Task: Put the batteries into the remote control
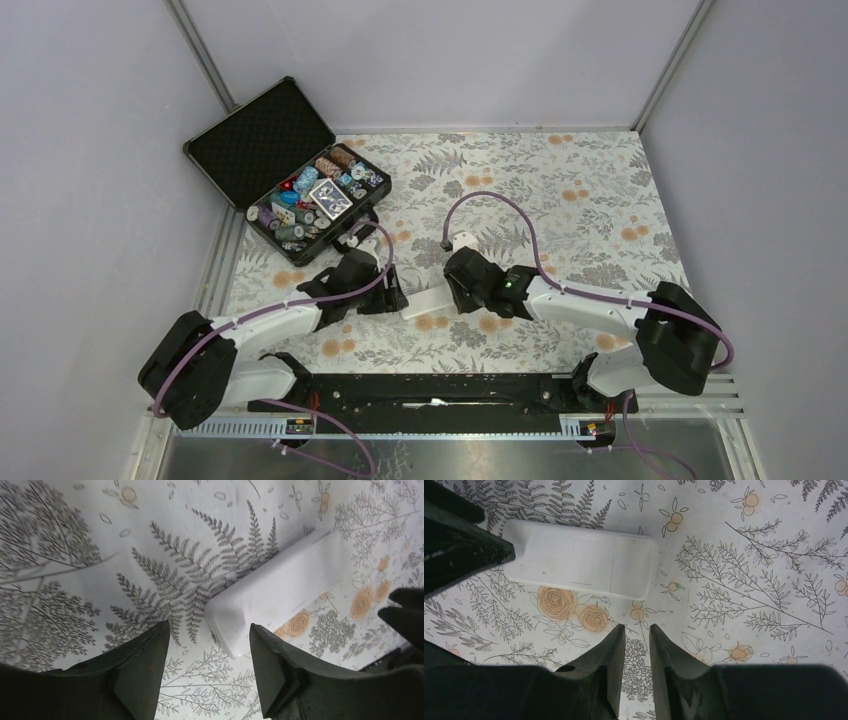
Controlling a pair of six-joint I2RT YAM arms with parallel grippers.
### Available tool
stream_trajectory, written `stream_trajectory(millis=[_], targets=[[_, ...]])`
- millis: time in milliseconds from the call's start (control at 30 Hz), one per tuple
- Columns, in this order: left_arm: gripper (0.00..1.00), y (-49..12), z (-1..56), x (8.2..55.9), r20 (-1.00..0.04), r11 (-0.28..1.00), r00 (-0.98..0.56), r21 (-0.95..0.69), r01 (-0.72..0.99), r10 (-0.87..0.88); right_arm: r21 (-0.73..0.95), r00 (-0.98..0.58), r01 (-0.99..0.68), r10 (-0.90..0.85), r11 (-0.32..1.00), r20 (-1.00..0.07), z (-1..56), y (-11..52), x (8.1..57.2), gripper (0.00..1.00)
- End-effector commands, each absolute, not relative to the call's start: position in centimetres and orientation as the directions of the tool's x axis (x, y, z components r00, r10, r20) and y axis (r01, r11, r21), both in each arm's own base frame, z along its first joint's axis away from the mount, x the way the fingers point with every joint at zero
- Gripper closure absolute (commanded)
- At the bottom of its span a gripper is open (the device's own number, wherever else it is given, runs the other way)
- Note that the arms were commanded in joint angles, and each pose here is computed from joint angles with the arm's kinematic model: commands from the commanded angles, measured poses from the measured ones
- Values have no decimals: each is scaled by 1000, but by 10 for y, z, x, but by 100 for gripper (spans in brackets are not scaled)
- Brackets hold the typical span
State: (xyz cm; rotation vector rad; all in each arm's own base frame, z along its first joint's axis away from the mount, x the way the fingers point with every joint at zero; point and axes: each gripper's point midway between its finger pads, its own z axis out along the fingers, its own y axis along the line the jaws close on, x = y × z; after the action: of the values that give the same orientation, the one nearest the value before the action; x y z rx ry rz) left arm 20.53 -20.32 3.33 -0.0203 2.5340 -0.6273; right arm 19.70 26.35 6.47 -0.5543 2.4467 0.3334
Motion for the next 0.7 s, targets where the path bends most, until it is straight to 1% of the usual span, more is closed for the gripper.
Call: stream_trajectory(millis=[0,100,167,400,667], targets=[[36,-224,42,193,-426,806,-884,-582,104,-194,105,-710,-470,-305,877,-634,78,273,215,68],[36,-232,41,191,-401,770,-891,-631,98,-215,131,-722,-492,-319,861,-613,75,276,216,66],[37,-235,39,189,-386,757,-896,-646,94,-218,150,-728,-506,-327,849,-603,75,279,216,62],[43,-238,29,188,-365,751,-904,-655,81,-221,150,-747,-505,-344,850,-569,62,278,223,54],[48,-239,23,188,-358,759,-911,-646,84,-204,157,-759,-486,-327,860,-563,52,274,238,53]])
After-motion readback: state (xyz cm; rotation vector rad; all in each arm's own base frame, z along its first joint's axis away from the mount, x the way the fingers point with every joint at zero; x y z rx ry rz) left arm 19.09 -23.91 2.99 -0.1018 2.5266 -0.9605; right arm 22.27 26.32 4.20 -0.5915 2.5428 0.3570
